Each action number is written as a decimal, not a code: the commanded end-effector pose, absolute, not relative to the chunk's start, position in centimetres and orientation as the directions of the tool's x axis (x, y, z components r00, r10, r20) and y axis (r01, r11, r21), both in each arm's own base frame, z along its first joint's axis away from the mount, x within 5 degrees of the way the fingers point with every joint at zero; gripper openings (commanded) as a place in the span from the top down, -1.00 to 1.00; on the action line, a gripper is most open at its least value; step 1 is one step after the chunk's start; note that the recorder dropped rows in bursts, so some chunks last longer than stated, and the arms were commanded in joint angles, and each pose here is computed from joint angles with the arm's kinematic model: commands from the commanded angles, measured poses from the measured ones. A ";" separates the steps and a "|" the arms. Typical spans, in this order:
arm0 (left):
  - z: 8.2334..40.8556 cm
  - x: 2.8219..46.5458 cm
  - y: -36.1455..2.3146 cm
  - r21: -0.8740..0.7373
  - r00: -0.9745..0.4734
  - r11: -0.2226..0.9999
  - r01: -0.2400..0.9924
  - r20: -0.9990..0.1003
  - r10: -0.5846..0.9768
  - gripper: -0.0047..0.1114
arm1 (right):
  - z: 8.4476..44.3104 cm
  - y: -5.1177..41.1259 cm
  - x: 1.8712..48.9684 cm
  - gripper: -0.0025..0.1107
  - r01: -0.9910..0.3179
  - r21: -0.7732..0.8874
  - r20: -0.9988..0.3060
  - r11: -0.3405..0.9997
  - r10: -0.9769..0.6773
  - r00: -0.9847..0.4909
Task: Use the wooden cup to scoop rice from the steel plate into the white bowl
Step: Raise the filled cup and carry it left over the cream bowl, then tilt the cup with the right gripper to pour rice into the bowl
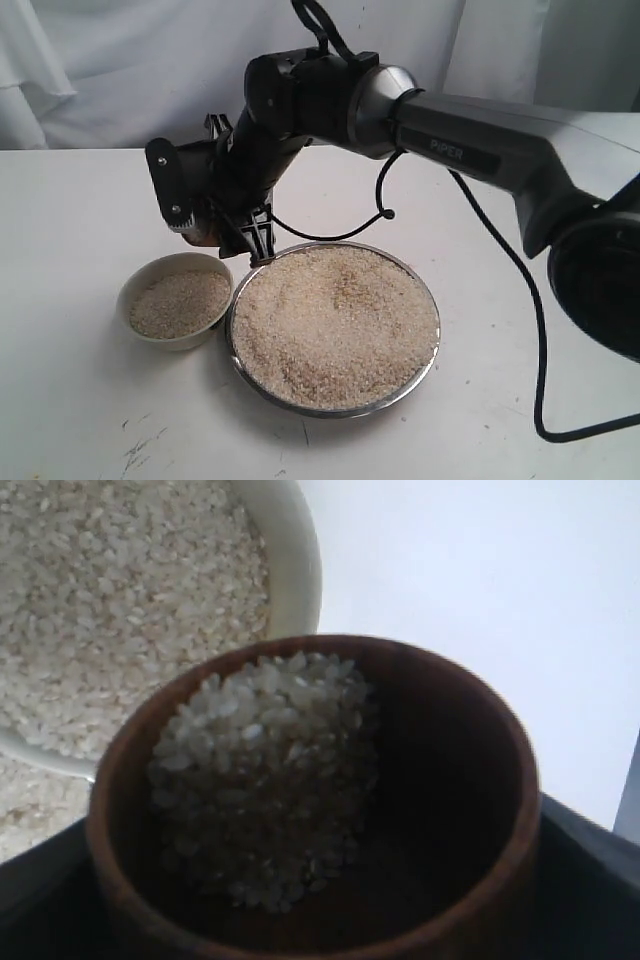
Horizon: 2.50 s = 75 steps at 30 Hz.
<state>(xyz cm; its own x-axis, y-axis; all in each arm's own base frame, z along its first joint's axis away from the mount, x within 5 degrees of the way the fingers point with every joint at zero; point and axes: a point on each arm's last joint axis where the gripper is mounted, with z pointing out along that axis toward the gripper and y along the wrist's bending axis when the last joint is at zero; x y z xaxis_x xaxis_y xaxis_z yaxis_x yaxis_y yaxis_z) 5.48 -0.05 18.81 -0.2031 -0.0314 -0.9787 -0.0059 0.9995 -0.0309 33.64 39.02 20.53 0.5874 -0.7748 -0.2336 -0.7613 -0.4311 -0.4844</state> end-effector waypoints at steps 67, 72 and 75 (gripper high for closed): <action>18.7 5.5 -0.1 -0.035 -0.196 0.999 -0.005 -0.980 -0.035 0.92 | 19.4 45.6 27.4 0.96 -0.081 -0.489 0.675 -0.868 -0.436 0.595; 18.7 5.5 -0.1 -0.035 -0.196 0.999 -0.005 -0.980 -0.035 0.92 | 19.7 45.6 27.6 0.96 -0.056 -0.472 0.715 -0.880 -0.420 0.559; 18.7 5.5 -0.1 -0.035 -0.196 0.999 -0.005 -0.980 -0.035 0.92 | 19.9 45.7 27.4 0.96 -0.046 -0.469 0.730 -0.882 -0.416 0.542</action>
